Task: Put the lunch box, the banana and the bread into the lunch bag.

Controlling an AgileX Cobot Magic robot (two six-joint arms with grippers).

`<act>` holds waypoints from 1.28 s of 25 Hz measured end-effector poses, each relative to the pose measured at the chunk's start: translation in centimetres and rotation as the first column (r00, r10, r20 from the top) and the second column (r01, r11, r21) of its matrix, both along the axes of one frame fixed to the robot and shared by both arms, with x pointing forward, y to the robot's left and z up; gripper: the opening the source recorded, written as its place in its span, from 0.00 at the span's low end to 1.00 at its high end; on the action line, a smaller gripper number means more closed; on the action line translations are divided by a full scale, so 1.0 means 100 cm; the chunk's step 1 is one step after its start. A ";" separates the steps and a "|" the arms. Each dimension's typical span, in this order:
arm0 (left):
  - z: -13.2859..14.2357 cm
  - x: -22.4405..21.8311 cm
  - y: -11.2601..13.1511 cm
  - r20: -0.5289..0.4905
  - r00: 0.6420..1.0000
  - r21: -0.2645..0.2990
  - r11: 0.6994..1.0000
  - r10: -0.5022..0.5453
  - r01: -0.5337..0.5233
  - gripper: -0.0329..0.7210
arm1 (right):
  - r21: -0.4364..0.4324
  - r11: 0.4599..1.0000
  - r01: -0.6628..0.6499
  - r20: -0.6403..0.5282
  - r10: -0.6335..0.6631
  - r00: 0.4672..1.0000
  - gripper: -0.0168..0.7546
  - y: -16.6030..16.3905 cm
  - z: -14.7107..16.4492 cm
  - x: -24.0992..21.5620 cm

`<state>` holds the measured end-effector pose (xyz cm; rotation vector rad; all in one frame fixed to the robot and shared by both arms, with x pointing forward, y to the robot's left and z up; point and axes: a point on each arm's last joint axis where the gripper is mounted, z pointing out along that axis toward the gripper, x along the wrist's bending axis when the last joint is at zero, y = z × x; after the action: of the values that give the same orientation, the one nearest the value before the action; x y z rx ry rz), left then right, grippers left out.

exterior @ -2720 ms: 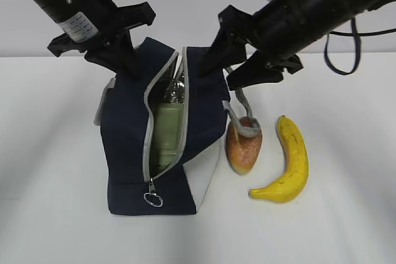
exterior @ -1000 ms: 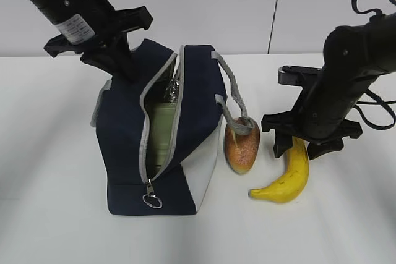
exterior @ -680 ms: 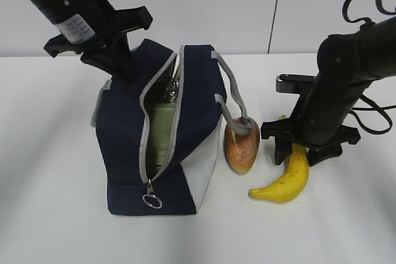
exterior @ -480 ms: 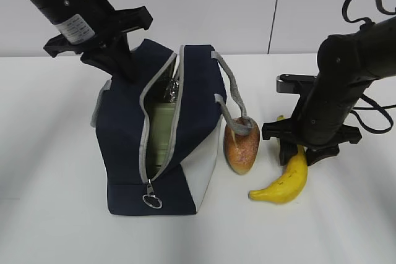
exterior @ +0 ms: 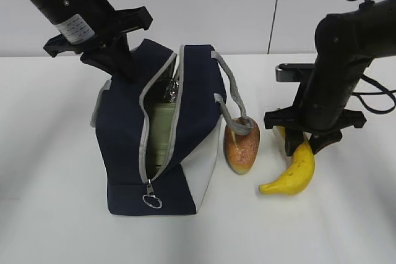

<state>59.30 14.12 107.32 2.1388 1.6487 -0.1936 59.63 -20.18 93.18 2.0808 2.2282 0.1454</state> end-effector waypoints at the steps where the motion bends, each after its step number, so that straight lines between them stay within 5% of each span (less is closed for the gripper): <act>1: 0.000 0.000 0.000 0.000 1.000 0.000 1.000 0.000 0.000 0.04 | 0.000 1.000 -0.001 0.008 0.001 1.000 0.42 0.000 0.007 0.002; 8: 0.000 0.000 0.001 0.003 1.000 0.013 1.000 -0.002 0.002 0.04 | 0.088 0.996 -0.025 0.235 0.003 0.972 0.42 0.000 0.098 -0.010; 11: -0.001 0.000 0.001 0.005 1.000 0.017 1.000 -0.002 0.002 0.04 | 0.192 0.974 -0.116 0.312 0.051 0.949 0.42 0.006 0.133 -0.026; 15: -0.001 0.000 0.001 0.005 1.000 0.018 1.000 -0.003 0.002 0.04 | 0.396 0.875 -0.280 0.376 0.124 0.918 0.42 0.026 0.155 -0.038; 23: -0.001 0.000 0.002 0.005 1.000 0.019 1.000 -0.003 0.003 0.04 | 0.698 0.636 -0.329 0.339 0.111 0.934 0.42 0.061 0.135 -0.022; 32: -0.001 0.000 0.002 0.005 1.000 0.020 1.000 -0.003 0.003 0.04 | 0.836 0.514 -0.193 0.208 0.029 0.978 0.41 0.077 0.087 0.006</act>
<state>59.33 14.28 107.26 2.1548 1.6513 -0.1732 60.22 -12.52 101.85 2.0882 2.4142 1.7035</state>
